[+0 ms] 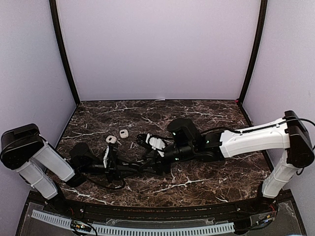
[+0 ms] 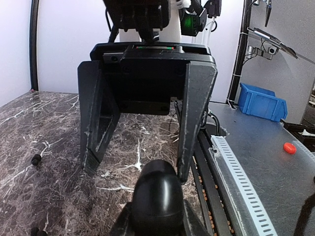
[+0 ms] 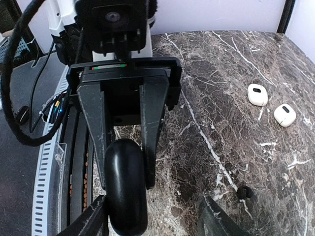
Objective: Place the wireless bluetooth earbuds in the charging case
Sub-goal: Open the charging case.
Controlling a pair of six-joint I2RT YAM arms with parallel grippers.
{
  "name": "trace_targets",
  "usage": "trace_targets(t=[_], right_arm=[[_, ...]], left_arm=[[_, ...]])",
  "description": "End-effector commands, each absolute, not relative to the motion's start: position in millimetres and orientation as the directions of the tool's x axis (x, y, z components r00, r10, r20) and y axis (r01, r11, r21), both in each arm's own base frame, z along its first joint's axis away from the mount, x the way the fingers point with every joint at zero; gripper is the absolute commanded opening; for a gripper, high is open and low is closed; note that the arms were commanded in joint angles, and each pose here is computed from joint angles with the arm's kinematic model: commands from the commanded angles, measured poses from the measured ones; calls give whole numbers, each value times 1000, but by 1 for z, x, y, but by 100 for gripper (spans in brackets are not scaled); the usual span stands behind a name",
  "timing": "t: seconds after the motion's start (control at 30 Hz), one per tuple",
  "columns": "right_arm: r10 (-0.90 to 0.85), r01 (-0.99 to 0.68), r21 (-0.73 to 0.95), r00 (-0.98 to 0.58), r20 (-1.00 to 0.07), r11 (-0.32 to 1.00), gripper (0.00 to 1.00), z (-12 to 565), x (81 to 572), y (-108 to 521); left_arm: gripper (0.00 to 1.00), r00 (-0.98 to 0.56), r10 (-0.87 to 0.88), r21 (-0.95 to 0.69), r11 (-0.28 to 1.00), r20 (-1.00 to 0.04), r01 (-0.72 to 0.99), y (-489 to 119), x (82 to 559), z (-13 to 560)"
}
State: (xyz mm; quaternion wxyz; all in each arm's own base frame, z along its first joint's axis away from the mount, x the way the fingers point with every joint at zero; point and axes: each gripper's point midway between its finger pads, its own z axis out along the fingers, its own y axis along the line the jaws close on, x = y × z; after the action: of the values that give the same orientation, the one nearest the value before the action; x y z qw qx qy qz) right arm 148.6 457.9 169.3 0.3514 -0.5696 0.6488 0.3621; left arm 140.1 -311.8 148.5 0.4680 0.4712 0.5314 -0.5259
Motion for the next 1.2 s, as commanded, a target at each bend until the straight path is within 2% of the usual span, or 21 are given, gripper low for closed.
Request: trace_targets(t=[0.0,0.13,0.43,0.73,0.97,1.17], right_arm=[[-409,-985,42,-108,-906,167,55,195,166,458],[-382,-983,48,-114,-917,179,51,205,168,452],[-385,-981,47,-117,-915,186,50,204,170,446],[-378,-984,41,-105,-920,174,57,209,168,445],[-348,-949,24,-138,-927,313,58,214,193,420],[-339,-861,85,-286,-896,502,55,199,246,374]], left_arm=[[16,-81,-15,-80,-72,-997,994,-314,129,157],[16,-83,-14,-81,-75,-996,994,-314,128,157],[16,-88,-18,-87,-70,-996,994,-314,129,158],[16,-147,-20,-146,-52,-989,988,-317,135,158],[16,-150,-28,-149,-34,-988,988,-314,137,159],[16,-197,-66,-203,95,-978,975,-300,164,163]])
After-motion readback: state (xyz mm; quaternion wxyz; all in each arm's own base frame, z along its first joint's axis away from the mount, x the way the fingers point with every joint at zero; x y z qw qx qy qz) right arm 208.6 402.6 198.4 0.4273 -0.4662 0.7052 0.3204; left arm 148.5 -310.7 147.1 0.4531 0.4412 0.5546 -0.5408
